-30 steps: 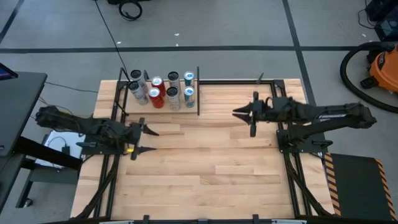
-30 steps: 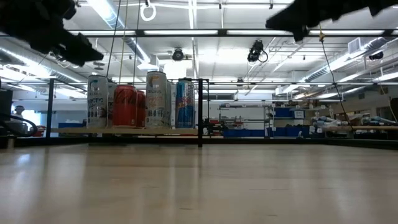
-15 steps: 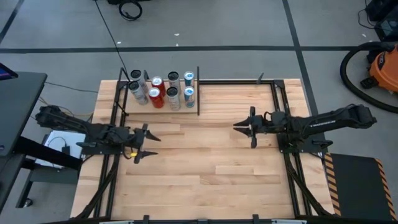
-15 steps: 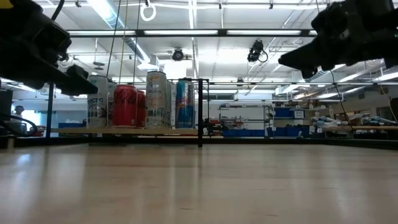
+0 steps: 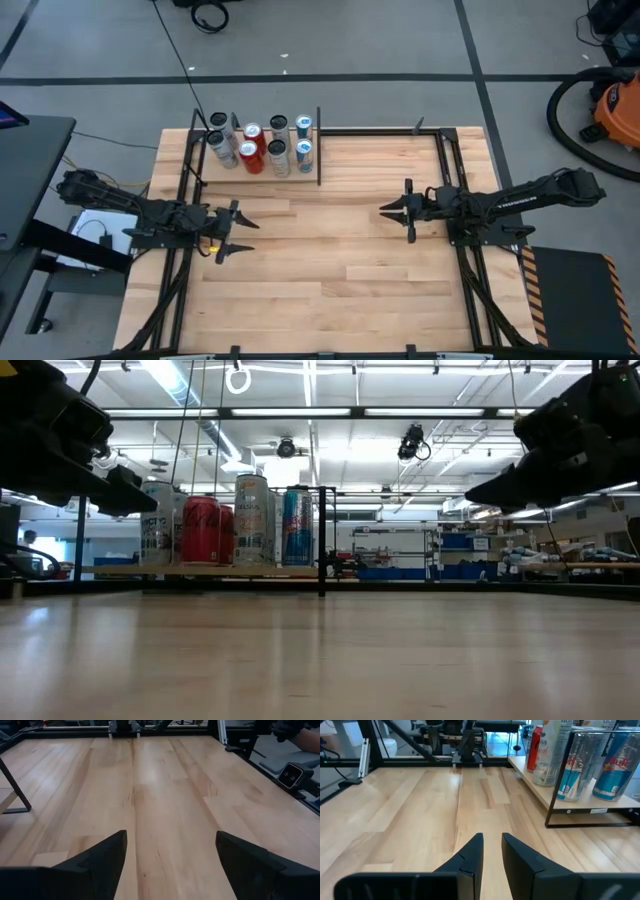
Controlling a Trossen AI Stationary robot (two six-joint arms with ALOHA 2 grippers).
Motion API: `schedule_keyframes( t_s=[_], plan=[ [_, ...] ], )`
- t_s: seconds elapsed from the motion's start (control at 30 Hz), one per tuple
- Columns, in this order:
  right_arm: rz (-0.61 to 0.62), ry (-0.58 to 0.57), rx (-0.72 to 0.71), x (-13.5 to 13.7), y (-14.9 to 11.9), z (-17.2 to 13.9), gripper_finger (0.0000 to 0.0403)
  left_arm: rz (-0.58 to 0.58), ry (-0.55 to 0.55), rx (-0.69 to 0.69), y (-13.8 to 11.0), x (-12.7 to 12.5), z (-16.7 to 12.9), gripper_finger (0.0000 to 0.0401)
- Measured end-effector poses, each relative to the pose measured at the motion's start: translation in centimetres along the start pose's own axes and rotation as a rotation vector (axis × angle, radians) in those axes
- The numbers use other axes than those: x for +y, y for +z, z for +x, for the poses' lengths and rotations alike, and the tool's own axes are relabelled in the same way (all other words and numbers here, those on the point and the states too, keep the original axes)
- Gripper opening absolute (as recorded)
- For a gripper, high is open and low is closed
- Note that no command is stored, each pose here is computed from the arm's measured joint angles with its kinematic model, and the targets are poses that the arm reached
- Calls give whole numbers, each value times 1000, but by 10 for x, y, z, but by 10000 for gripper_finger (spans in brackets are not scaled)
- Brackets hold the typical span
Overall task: Place canned beverage on shelf
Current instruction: Return to Home Position
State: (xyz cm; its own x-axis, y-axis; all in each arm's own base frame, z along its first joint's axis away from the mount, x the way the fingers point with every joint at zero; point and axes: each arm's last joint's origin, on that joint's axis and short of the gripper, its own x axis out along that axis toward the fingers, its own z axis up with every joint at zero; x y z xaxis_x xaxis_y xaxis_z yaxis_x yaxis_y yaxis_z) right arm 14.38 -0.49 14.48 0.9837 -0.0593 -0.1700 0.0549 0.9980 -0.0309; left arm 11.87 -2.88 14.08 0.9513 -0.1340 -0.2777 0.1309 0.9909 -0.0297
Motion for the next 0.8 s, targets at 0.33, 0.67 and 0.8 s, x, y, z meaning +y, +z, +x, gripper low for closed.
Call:
schedule_keyframes(
  t_s=[0.33, 0.67, 0.8],
  plan=[
    [-16, 1, 85, 0, -8, 0, 79, -61, 2, 9, -1, 0, 0, 307],
    [1, 1, 90, 0, -9, 0, 79, -235, 3, 14, -2, 0, 0, 307],
    [2, 0, 88, 0, -8, 0, 79, -235, 3, 15, -2, 0, 0, 307]
  ],
)
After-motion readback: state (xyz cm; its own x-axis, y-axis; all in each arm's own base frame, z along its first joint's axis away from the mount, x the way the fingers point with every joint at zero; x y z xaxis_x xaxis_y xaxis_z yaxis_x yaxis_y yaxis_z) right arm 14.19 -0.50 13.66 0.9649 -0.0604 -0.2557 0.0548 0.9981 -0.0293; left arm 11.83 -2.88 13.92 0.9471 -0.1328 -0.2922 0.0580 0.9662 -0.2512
